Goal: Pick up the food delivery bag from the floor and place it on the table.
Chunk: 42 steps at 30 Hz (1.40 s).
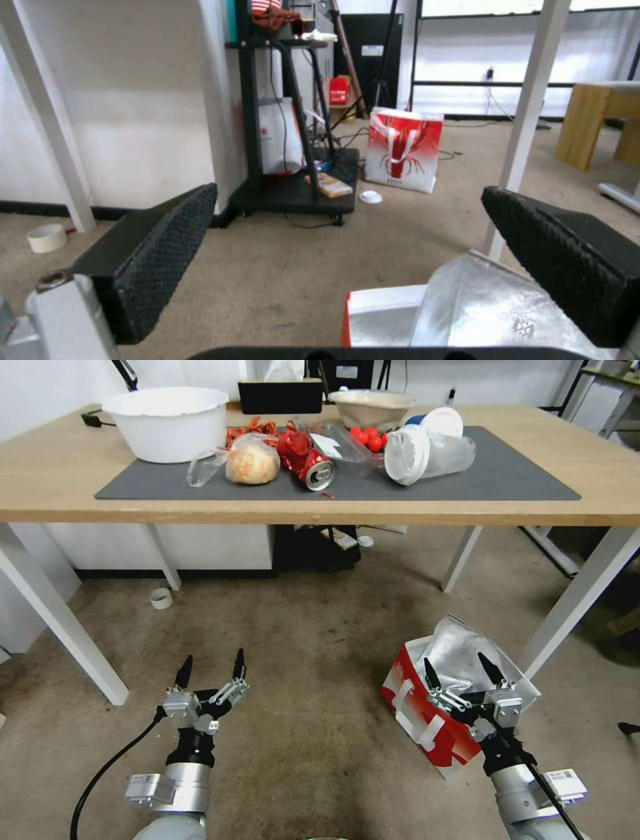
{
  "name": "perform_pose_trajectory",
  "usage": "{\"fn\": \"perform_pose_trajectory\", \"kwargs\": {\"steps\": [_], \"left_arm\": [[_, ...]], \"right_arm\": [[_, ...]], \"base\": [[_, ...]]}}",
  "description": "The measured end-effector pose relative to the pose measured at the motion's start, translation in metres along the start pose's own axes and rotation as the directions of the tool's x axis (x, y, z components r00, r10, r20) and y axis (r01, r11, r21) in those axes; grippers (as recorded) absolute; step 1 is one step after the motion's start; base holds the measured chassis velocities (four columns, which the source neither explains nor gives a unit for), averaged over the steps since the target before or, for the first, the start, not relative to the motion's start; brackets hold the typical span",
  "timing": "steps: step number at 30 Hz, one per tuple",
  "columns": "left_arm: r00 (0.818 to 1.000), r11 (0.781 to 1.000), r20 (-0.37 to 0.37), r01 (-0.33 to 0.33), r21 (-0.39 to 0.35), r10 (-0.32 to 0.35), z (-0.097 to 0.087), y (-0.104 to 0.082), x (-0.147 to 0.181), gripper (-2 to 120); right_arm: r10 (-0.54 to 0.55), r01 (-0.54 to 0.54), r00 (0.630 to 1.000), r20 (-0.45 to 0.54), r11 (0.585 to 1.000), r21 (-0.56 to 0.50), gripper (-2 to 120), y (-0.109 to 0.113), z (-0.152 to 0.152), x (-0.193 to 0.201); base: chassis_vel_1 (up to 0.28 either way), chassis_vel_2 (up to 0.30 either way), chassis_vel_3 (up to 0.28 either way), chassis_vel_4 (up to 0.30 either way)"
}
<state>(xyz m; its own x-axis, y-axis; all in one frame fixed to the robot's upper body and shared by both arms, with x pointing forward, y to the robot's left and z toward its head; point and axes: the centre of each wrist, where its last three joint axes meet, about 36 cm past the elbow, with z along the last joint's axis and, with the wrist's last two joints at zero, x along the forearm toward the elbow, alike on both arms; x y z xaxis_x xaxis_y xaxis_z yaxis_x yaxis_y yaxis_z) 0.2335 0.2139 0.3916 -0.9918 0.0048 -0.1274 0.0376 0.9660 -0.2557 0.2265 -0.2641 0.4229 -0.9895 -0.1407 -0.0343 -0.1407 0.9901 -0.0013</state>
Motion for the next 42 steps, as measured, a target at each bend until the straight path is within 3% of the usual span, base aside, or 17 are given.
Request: {"fn": "perform_pose_trajectory", "kwargs": {"steps": [42], "left_arm": [[1.0, 1.0, -0.001, 0.0, -0.007, 0.0, 0.0015, 0.0015, -0.0006, 100]], "right_arm": [[-0.003, 0.003, 1.0, -0.002, 1.0, 0.002, 100, -0.0022, 0.0018, -0.0015]], "base": [[0.0, 0.0, 0.0, 0.0]]}}
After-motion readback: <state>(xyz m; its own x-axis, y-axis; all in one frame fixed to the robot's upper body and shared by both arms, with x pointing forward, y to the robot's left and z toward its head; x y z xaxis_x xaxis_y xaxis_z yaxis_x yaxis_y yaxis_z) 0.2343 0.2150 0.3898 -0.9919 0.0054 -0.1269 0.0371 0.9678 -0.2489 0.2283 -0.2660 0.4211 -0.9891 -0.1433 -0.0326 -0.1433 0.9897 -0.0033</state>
